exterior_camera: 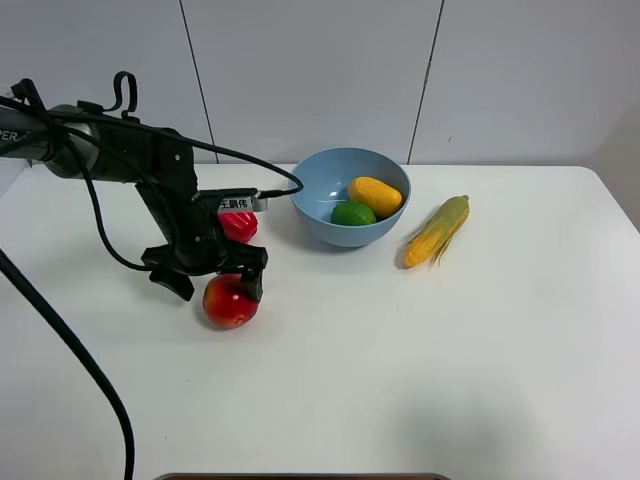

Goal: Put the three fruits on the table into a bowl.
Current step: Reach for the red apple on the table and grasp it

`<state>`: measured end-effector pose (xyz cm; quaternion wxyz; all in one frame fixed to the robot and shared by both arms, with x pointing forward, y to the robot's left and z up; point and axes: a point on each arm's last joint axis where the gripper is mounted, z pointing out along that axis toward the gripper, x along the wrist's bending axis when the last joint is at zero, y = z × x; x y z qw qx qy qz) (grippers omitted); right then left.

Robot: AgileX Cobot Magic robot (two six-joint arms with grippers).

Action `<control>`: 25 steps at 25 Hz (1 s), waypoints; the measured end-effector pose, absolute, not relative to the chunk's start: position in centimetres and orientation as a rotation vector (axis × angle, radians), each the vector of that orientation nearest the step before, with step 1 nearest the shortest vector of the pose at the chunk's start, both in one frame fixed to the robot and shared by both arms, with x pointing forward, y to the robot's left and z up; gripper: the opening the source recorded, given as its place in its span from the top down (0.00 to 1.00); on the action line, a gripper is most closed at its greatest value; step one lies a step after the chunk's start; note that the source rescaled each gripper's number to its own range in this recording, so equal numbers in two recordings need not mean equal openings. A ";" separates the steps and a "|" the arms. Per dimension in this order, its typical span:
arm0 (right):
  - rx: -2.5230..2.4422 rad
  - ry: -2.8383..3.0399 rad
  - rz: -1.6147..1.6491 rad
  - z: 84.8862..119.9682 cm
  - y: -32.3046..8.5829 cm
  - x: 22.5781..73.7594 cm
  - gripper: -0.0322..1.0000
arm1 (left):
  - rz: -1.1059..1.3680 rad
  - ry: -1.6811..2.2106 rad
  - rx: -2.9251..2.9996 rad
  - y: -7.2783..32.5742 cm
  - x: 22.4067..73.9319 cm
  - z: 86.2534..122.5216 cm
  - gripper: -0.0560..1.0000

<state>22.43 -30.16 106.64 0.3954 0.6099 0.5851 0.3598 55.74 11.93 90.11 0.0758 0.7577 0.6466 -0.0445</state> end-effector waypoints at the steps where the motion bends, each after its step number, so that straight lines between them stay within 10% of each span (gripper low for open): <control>1: 1.546 1.483 0.912 106.6 -30.2 22.4 0.37 | -0.140 1.945 2.276 11.9 55.7 89.8 0.00; 18: 1.546 1.483 0.912 106.6 -30.2 22.4 0.37 | -0.189 1.996 2.326 11.9 55.8 86.5 0.04; 25: 1.546 1.483 0.912 106.6 -30.2 22.4 0.37 | -0.168 1.965 2.309 11.7 56.1 86.4 0.95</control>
